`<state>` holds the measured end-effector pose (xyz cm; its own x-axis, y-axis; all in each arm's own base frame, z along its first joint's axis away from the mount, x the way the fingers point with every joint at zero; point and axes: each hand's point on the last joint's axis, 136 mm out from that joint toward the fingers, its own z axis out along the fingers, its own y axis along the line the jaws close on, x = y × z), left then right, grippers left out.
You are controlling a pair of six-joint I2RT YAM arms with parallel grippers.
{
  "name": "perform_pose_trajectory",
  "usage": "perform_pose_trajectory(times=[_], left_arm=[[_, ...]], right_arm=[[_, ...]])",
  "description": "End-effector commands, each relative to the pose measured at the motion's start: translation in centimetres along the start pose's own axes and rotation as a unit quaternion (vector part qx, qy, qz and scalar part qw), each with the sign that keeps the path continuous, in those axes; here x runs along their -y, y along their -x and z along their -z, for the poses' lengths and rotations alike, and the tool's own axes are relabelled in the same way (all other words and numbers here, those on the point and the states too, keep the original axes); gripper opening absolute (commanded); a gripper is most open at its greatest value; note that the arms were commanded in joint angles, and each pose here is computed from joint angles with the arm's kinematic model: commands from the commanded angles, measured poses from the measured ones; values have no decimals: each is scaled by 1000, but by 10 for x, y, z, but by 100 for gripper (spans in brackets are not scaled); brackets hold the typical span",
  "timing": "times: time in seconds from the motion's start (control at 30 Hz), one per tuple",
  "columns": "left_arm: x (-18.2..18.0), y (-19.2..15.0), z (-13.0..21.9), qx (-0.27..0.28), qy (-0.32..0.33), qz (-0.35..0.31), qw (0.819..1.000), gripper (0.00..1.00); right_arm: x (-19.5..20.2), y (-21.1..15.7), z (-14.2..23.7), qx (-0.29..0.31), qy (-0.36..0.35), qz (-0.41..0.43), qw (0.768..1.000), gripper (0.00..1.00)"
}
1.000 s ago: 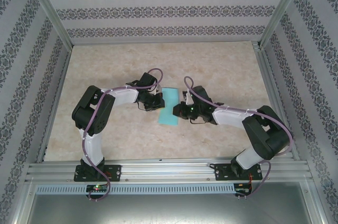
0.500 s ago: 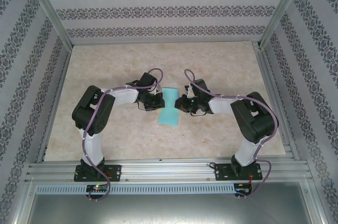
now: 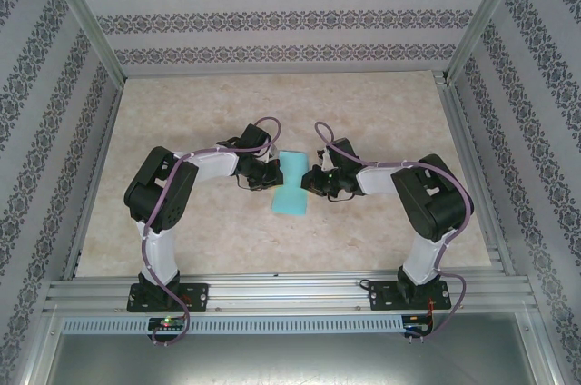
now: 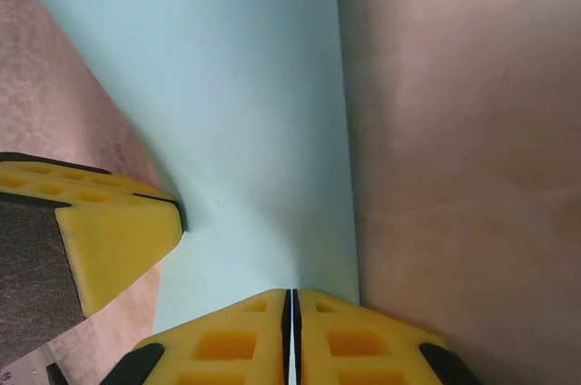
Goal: Fold a paper plane with a square sheet of paper (pick it up from the middle)
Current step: Fold the square sheet of paper in half at the center of the table.
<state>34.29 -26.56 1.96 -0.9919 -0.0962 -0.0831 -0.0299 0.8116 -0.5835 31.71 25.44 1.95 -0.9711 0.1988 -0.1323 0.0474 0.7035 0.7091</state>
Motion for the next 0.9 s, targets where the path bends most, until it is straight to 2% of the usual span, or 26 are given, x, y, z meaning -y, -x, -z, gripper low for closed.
perform_pose_trajectory(times=[0.0, 0.1, 0.3, 0.5, 0.67, 0.87], left_arm=[[-31, -27, -14, -45, 61, 13, 997, 0], [-32, -27, -15, -46, 61, 12, 997, 0], [-32, -28, -15, -47, 61, 14, 997, 0], [-32, -27, -14, -46, 61, 13, 997, 0], [-32, -28, -14, -47, 60, 12, 997, 0], [-32, -29, -14, -48, 62, 11, 997, 0]], right_arm=[[-27, 18, 16, 19, 32, 22, 999, 13], [-34, 29, 20, 27, 42, 27, 998, 13], [-24, 40, 12, 27, 51, 12, 998, 13], [-3, 34, -3, 12, 34, -3, 999, 13], [21, 28, -7, 5, -20, -18, 1000, 13], [-6, 39, 8, 17, 0, 1, 1000, 14]])
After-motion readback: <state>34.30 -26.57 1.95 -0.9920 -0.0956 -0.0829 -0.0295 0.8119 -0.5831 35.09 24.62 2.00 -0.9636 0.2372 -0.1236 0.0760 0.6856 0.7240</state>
